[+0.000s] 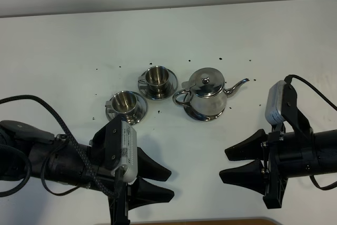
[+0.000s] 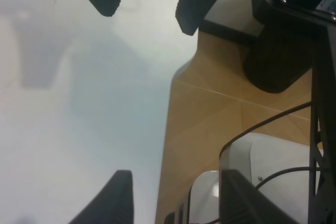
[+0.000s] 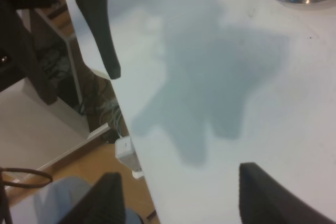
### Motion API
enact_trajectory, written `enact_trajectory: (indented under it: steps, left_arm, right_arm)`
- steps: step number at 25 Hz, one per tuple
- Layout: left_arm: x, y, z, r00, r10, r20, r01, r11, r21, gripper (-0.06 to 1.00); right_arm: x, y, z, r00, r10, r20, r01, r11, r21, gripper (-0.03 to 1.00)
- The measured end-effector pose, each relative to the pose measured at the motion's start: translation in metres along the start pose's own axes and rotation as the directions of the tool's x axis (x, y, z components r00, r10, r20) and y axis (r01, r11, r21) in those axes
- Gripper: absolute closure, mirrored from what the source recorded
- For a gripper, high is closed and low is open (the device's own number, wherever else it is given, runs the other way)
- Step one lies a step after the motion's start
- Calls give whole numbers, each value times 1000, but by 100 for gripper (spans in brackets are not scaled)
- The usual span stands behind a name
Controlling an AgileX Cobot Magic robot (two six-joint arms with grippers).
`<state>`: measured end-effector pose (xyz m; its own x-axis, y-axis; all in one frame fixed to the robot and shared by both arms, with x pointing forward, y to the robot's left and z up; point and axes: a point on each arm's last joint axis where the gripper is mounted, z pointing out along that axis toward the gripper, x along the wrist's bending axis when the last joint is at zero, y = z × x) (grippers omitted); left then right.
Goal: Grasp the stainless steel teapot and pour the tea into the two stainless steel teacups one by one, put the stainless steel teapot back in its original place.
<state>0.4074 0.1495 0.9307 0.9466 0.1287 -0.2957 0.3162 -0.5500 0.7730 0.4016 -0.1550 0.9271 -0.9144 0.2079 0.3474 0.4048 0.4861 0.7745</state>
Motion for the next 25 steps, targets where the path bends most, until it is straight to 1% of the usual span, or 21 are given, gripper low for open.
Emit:
enact_trajectory:
  steps: [21,25]
  left_arm:
    - [0,0,0,1000,-1,0,1,1000,-2,50]
    - [-1,1,0,1000,-4,9,4,1000,-10,50]
  right_arm:
    - [0,0,0,1000,0,0,0,1000,0,49]
    - [-1,1,0,1000,15,9,-14,1000,-16,49]
